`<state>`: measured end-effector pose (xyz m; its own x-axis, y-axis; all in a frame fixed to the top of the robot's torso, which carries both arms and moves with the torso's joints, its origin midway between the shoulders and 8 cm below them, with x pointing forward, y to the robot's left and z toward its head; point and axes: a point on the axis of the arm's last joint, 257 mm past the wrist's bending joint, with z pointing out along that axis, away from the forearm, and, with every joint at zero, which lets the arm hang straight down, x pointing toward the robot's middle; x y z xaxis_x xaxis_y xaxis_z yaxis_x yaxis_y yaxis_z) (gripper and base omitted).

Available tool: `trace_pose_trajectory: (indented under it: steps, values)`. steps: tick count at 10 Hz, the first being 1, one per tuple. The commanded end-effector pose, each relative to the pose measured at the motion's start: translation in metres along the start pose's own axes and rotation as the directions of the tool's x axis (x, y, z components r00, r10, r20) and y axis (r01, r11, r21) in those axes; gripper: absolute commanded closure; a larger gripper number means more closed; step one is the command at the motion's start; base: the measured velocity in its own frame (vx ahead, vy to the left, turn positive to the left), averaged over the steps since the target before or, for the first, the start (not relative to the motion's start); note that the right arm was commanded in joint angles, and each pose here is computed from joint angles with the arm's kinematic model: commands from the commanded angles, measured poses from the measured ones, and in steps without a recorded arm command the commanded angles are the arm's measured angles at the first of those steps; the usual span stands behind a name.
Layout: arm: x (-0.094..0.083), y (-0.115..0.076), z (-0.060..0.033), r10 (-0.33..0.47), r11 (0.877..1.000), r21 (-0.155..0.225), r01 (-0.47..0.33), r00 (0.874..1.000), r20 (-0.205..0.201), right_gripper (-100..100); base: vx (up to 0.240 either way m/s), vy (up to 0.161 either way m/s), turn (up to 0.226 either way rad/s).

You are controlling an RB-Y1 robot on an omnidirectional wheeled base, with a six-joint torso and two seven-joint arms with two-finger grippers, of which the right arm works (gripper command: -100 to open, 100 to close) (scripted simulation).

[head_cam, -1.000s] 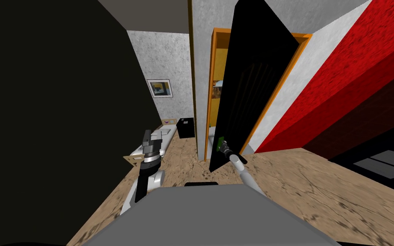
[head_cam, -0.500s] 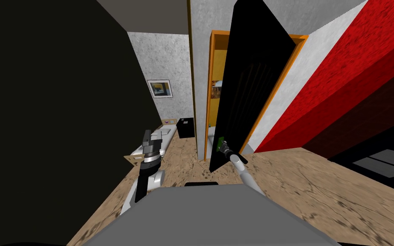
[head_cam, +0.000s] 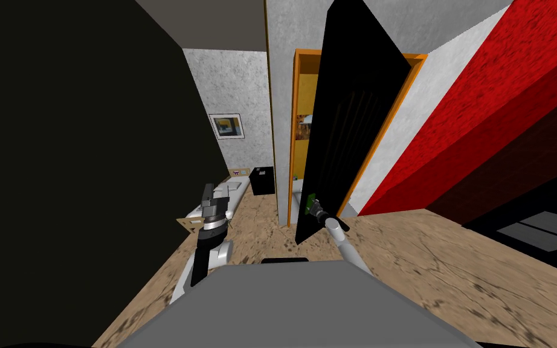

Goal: Pull the door open

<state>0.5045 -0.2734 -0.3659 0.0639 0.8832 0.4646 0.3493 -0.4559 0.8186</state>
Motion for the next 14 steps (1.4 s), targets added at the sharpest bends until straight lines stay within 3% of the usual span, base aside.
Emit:
trace_pose_trajectory:
  steps: [1, 2, 3, 5, 12, 14]
  values:
    - [-0.02, -0.021, -0.0082, 0.021, 0.999, 0.033, -0.022, 0.999, 0.036, 100, -0.01, 0.004, -0.027]
    - [-0.02, -0.021, -0.0082, 0.021, 0.999, 0.033, -0.022, 0.999, 0.036, 100, -0.002, 0.003, -0.025]
    - [-0.012, -0.024, -0.0079, 0.098, 0.994, 0.045, -0.099, 0.995, 0.009, 100, -0.047, -0.061, -0.002]
    - [-0.008, -0.026, -0.0079, 0.137, 0.989, 0.051, -0.137, 0.991, -0.005, 100, -0.055, -0.066, 0.025]
    - [-0.008, -0.026, -0.0079, 0.137, 0.989, 0.051, -0.137, 0.991, -0.005, 100, -0.007, -0.007, -0.004]
    - [-0.004, -0.027, -0.0079, 0.178, 0.983, 0.059, -0.177, 0.984, -0.02, 100, -0.016, -0.042, 0.007]
